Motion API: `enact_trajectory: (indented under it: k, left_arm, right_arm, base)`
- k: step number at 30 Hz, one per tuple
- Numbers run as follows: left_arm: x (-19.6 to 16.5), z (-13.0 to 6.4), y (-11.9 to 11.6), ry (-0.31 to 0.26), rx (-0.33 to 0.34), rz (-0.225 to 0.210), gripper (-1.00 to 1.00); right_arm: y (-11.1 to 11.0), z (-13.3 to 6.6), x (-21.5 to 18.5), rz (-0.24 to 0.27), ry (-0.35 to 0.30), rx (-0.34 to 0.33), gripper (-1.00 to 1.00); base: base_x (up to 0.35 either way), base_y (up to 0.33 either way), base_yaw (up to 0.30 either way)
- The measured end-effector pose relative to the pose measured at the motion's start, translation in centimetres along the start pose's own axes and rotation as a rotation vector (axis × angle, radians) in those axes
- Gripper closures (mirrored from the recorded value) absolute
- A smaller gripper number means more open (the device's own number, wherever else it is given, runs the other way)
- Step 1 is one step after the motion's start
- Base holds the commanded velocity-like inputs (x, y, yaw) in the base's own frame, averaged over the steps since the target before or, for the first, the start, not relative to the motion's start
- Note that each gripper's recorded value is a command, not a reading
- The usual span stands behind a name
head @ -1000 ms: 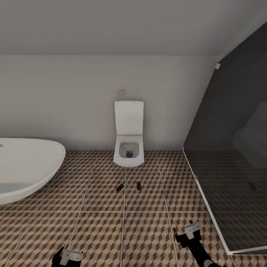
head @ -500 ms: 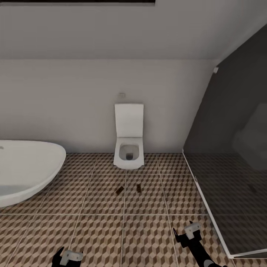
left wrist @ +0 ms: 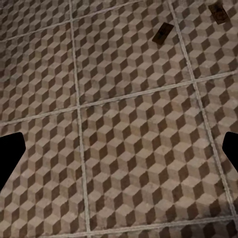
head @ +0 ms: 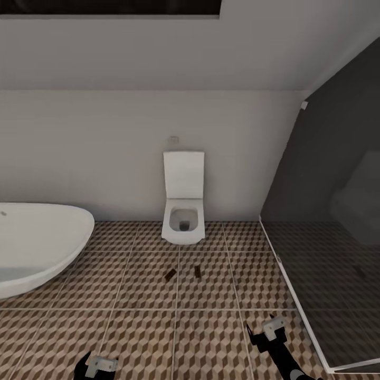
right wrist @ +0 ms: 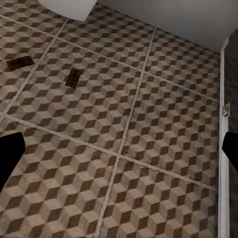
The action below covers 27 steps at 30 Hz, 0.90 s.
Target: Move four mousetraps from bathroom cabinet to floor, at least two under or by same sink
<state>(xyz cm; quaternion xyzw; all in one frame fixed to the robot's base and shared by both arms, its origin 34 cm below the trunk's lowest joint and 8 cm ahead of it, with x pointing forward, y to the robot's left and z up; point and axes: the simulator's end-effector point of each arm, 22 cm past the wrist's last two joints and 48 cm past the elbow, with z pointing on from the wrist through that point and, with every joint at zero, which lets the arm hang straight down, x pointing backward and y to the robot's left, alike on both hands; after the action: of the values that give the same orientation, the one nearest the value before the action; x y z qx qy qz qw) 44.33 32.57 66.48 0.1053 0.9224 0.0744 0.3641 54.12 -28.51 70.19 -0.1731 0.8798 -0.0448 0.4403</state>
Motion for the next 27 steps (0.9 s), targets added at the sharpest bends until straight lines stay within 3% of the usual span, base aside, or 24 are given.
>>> enact_trajectory:
  k: [27]
  left_arm:
    - [-2.0, -0.1, 0.0, -0.040, -0.005, -0.006, -1.00]
  right_arm:
    - [-0.7, -0.1, -2.0, -0.003, -0.038, 0.014, -1.00]
  base:
    - [0.000, 0.000, 0.000]
